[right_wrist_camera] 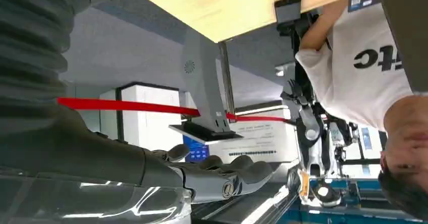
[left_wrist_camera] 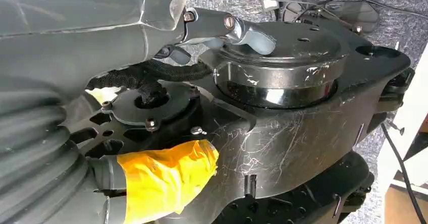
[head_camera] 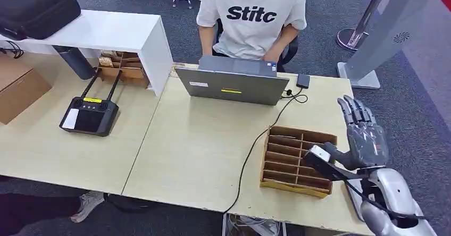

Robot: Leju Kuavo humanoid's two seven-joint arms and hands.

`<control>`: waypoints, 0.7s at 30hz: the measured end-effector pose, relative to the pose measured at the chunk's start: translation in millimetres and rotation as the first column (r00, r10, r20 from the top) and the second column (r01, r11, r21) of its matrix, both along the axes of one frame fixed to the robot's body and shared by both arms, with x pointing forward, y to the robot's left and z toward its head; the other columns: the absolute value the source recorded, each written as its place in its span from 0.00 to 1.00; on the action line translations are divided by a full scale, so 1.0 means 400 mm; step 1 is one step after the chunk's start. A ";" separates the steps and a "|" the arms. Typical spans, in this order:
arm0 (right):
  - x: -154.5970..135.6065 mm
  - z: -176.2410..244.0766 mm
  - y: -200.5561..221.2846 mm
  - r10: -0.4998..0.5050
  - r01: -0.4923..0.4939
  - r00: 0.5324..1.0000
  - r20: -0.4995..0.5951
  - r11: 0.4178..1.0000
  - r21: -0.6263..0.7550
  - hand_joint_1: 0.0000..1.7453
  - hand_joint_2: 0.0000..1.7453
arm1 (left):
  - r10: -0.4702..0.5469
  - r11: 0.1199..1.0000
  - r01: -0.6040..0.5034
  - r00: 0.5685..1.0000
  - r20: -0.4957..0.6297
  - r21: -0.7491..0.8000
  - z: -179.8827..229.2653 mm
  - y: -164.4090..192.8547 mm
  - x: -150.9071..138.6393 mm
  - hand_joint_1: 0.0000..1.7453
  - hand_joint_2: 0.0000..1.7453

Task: Pass the card to the sensor for recognition and then transmit it.

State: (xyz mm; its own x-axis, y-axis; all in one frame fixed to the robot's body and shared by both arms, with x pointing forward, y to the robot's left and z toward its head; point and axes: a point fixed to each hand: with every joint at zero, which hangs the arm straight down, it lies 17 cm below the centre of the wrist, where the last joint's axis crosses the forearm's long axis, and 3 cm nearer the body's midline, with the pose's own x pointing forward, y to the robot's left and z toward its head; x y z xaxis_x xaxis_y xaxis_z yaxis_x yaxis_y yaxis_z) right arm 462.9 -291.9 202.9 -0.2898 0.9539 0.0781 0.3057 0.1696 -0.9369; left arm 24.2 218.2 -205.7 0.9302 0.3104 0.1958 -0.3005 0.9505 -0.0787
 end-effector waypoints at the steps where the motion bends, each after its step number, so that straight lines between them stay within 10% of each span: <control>1: 0.001 -0.009 -0.001 -0.001 0.001 1.000 -0.011 1.000 0.000 0.00 1.00 | 0.000 1.000 0.000 1.000 0.000 0.000 0.000 0.001 0.000 0.00 1.00; 21: 0.016 -0.143 -0.044 -0.057 0.051 0.987 -0.150 0.998 -0.043 0.00 1.00 | 0.000 1.000 0.000 1.000 -0.005 0.003 0.000 0.007 0.000 0.00 1.00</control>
State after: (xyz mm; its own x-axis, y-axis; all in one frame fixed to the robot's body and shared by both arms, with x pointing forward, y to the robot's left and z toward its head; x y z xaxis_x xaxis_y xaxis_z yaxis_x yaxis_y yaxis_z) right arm 469.4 -309.5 145.6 -0.2257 0.9709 0.0795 0.1681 0.1192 -0.9785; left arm 24.1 221.0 -205.8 0.9312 0.3100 0.1916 -0.3012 0.9507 -0.0742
